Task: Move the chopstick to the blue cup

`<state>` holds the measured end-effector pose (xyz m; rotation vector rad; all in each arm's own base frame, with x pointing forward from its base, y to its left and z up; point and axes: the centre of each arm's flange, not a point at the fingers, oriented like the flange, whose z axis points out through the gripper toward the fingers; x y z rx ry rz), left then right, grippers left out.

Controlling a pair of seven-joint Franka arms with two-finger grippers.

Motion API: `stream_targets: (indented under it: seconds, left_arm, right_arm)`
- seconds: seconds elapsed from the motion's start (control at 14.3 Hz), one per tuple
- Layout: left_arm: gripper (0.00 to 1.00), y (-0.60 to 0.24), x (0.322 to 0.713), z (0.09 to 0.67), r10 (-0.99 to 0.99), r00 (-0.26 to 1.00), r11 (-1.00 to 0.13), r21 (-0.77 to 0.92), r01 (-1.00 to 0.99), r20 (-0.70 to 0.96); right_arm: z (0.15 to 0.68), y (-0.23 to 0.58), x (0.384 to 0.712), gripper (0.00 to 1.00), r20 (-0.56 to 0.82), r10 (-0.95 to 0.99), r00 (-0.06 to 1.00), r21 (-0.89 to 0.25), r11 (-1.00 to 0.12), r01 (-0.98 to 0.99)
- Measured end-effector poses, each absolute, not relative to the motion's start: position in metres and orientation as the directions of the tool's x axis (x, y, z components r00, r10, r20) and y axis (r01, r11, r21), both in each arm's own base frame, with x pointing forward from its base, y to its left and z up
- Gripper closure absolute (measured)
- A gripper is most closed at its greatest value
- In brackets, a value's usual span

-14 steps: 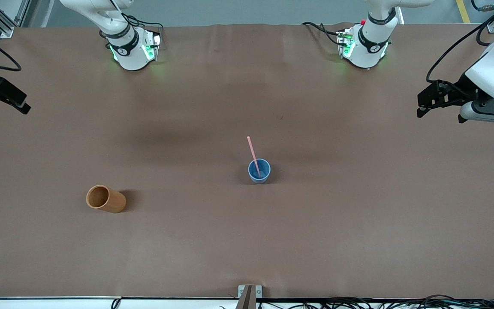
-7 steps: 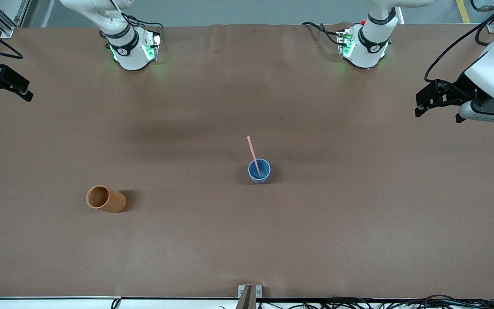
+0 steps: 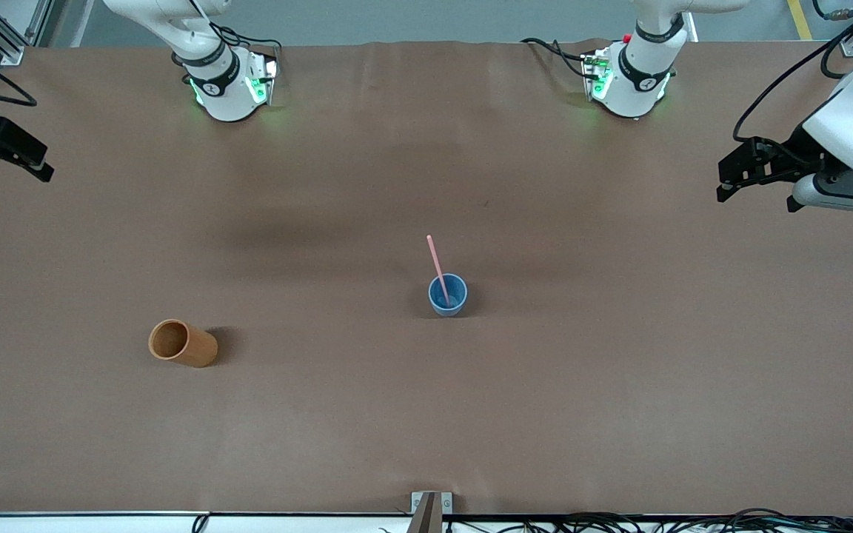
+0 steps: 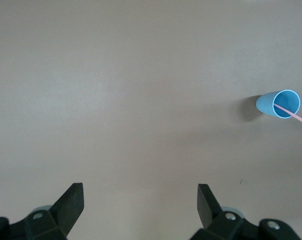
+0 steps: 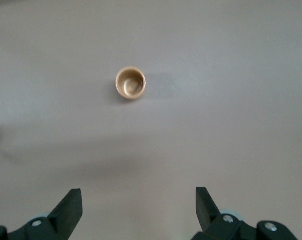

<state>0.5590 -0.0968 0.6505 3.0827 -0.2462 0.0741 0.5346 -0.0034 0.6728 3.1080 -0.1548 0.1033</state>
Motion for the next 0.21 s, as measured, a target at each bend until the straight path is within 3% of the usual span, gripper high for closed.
stream_targets:
  seconds: [0.21]
  left_arm:
    - [0.00,-0.0967,0.5590,0.6505,-0.157,0.986,-0.986,0.044,-0.160,0.052]
  right_arm:
    - [0.6637,-0.0020,0.5482,0.00,0.080,-0.079,0.994,0.013,-0.997,-0.081]
